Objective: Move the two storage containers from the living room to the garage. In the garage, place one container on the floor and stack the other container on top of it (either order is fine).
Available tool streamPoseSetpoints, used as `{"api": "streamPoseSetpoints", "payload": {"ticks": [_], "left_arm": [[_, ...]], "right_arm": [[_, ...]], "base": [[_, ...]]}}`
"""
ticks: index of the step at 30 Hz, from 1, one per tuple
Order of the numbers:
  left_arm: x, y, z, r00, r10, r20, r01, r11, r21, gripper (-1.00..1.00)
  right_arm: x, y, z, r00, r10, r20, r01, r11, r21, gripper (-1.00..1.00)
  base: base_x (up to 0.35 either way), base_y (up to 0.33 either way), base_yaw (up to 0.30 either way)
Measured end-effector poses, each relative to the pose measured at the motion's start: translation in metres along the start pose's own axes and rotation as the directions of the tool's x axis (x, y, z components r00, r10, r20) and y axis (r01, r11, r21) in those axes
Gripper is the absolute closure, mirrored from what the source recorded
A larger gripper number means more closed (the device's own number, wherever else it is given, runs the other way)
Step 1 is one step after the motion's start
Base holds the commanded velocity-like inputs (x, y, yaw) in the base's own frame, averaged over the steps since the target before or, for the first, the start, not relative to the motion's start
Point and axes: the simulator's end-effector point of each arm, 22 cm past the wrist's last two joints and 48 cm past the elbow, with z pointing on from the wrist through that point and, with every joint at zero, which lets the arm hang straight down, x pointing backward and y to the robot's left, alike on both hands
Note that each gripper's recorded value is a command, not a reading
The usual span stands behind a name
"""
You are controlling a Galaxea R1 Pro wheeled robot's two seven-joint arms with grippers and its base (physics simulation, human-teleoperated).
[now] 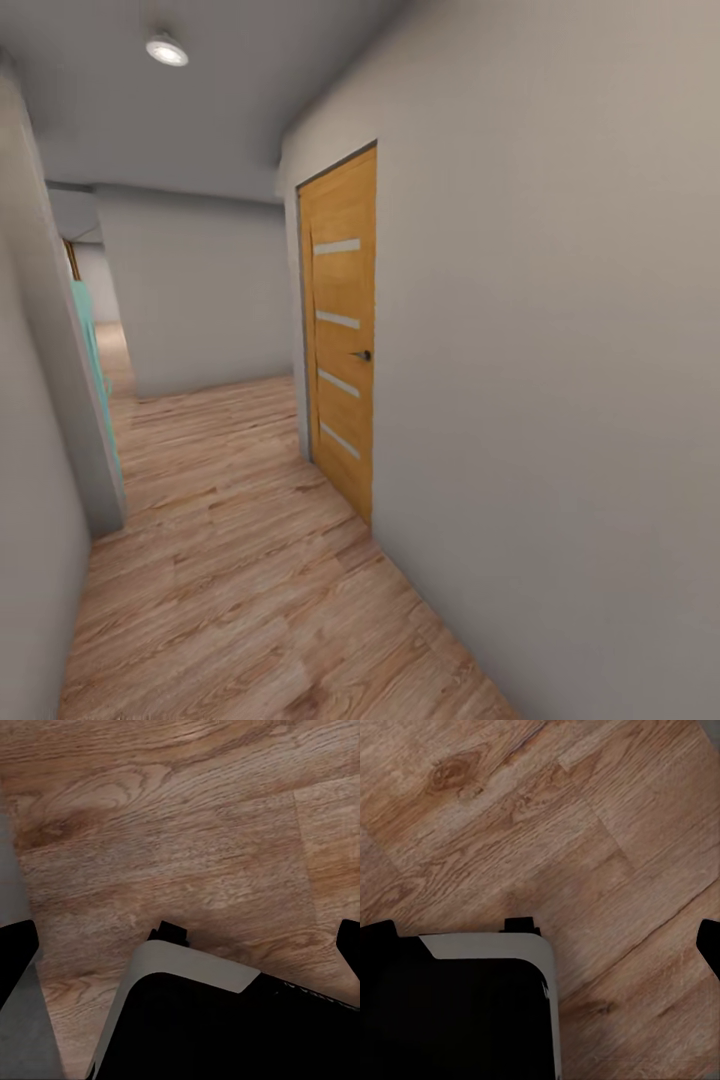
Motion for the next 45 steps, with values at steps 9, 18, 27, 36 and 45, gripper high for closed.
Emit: {"api": "streamPoseSetpoints", "payload": {"ticks": [9,18,27,36,45], "left_arm": [[-0.0010,0.0007,-0.0003,1.000,0.000,0.003,0.000,1.000,0.000,-1.00],[-0.0011,0.0008,-0.0002,1.000,-0.001,0.002,0.001,1.000,-0.001,-1.00],[-0.0004,0.0000,-0.0002,1.000,-0.003,0.001,0.003,1.000,0.000,-1.00],[0.0024,0.0008,0.0003,1.000,-0.001,-0.006,0.001,1.000,-0.002,-1.00],[0.0029,0.0009,0.0004,1.000,0.000,-0.007,0.000,1.000,-0.002,-1.00]], "right_arm": [[-0.0011,0.0004,-0.0002,1.000,0.000,0.004,0.000,1.000,0.000,-1.00],[-0.0018,-0.0011,-0.0001,1.000,0.000,0.007,0.000,1.000,0.001,-1.00],[-0.0014,-0.0056,0.0001,1.000,-0.008,0.005,0.008,1.000,0.006,-1.00],[0.0014,-0.0060,0.0002,1.000,-0.010,-0.002,0.010,1.000,0.005,-1.00],[0.0017,-0.0028,0.0001,1.000,-0.010,-0.001,0.010,1.000,0.004,-1.00]], "base": [[0.245,0.000,0.269],[0.318,0.000,0.154],[0.321,0.000,0.103],[0.321,0.000,0.190],[0.321,0.000,0.018]]}}
